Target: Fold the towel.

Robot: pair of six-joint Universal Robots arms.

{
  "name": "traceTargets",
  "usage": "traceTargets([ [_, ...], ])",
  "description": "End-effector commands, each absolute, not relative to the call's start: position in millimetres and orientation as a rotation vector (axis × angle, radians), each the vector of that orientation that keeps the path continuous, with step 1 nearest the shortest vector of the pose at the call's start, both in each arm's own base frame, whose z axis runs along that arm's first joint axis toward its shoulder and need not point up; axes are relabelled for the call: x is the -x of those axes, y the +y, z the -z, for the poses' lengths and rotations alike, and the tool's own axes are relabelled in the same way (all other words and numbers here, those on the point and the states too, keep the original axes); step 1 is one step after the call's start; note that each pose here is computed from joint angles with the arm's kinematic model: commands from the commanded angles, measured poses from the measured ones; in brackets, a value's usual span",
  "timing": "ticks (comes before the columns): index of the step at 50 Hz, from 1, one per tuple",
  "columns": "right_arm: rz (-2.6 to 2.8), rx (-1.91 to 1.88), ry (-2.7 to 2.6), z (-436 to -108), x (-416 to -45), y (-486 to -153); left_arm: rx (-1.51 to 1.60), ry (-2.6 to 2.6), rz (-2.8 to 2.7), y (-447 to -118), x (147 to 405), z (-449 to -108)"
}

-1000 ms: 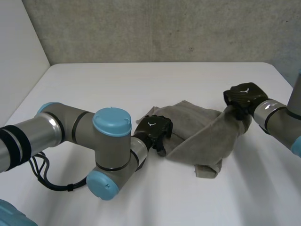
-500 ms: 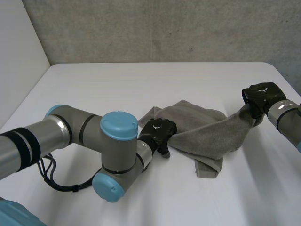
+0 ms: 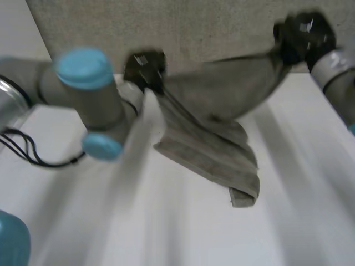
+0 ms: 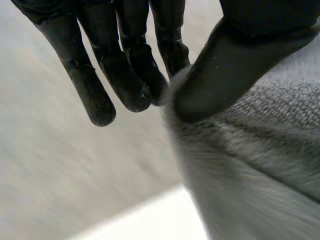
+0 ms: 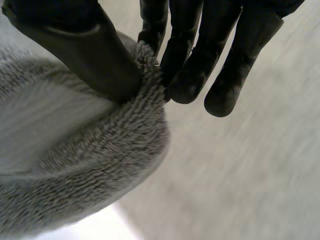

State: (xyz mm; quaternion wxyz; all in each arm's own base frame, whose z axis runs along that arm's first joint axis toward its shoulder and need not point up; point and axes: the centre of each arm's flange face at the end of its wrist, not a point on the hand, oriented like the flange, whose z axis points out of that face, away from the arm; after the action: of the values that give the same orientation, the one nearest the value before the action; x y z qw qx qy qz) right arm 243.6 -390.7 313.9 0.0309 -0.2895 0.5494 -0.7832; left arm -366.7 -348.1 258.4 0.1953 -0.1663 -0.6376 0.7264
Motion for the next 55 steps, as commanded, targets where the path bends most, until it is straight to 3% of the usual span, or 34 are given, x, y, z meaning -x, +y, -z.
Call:
traceTargets([
  [1,2.543,0.527,1.192,-400,-253,-395,0.253,-1.419,-2.447,-374,327,-391],
  [5,2.511,0.366,1.07,-415,-247,-394,0.183,-1.196,-2.546,-356,315,-450],
  [10,2.416,0.296,0.994,-425,-242,-386,0.169,-1.131,-2.57,-342,306,-474],
  [12,2.309,0.399,1.098,-408,-249,-378,0.179,-1.168,-2.565,-344,303,-469],
  [16,2.141,0.59,1.26,-382,-259,-364,0.236,-1.369,-2.499,-354,297,-435],
  [18,2.075,0.682,1.327,-369,-261,-357,0.358,-1.613,-2.351,-352,293,-386],
  [19,2.026,0.767,1.393,-355,-261,-352,0.358,-1.614,-2.35,-352,293,-386],
  [21,1.97,0.851,1.47,-337,-259,-346,0.468,-1.814,-2.172,-342,279,-336],
  [22,1.915,0.917,1.557,-317,-255,-339,0.468,-1.815,-2.171,-342,279,-336],
  [23,1.863,0.974,1.645,-298,-251,-331,0.514,-1.911,-2.075,-334,271,-309],
  [24,1.862,0.975,1.645,-297,-251,-331,0.514,-1.912,-2.074,-334,271,-308],
  [26,1.815,1.031,1.71,-282,-248,-322,0.565,-2.048,-1.901,-315,259,-263],
  [31,1.671,1.213,1.836,-236,-241,-279,0.58,-2.136,-1.79,-294,248,-225],
  [34,1.655,1.24,1.858,-227,-237,-273,0.586,-2.215,-1.697,-276,241,-188],
  [39,1.655,1.222,1.914,-208,-224,-273,0.591,-2.275,-1.62,-262,238,-166],
  [55,1.807,1.067,2.049,-187,-204,-276,0.552,-2.305,-1.669,-260,234,-151],
])
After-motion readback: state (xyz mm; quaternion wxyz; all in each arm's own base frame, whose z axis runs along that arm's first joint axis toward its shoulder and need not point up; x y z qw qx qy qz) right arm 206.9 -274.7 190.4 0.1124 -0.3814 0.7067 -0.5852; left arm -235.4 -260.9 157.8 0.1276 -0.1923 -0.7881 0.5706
